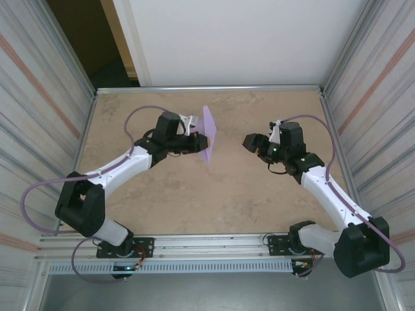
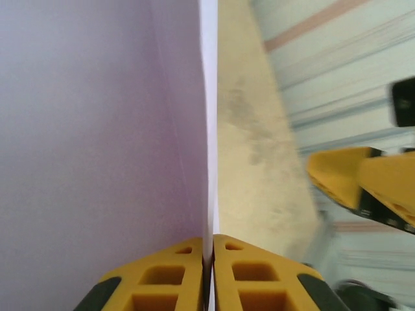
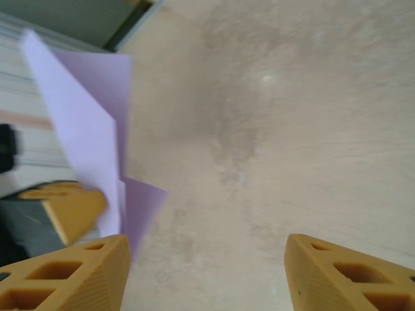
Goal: Fold a paper plane with a square sheet of paper (pick it up from the middle)
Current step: Turn over the paper at the center of the table.
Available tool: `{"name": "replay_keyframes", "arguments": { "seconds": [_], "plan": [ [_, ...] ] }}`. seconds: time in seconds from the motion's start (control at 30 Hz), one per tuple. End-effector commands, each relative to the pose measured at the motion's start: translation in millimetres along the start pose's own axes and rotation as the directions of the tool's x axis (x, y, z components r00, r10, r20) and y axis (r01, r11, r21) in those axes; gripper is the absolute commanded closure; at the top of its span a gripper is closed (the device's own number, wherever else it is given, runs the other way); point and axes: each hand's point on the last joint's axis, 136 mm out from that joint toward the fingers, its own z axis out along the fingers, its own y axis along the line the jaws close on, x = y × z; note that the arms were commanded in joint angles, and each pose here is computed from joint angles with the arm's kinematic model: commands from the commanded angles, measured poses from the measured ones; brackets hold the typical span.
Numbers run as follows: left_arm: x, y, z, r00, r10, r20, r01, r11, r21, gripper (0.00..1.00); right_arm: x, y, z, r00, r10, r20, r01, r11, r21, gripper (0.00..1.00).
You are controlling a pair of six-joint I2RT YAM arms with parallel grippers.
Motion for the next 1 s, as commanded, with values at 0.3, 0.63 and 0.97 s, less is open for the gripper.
{"name": "replay_keyframes", "arguments": {
  "seconds": [0.3,0.63,0.97],
  "plan": [
    [-8,103,-33,0.830,0.303,-0.469,-0.548,0.286,-0.786,0.89,-8,-53,-32,0.995,-0.035,0.097,0.004,0.954,0.301,0.35],
    [12,136,13,0.724,0.245,-0.645,-0.675,0.058,-0.735,0.89,-2,-75,-39,0.993,0.026,0.118,-0.065,0.938,0.341,0.35],
    [44,153,50,0.717,0.189,-0.671,-0.695,0.119,-0.709,0.84,4,-84,-31,0.993,0.067,0.095,-0.097,0.932,0.351,0.35]
  ]
}}
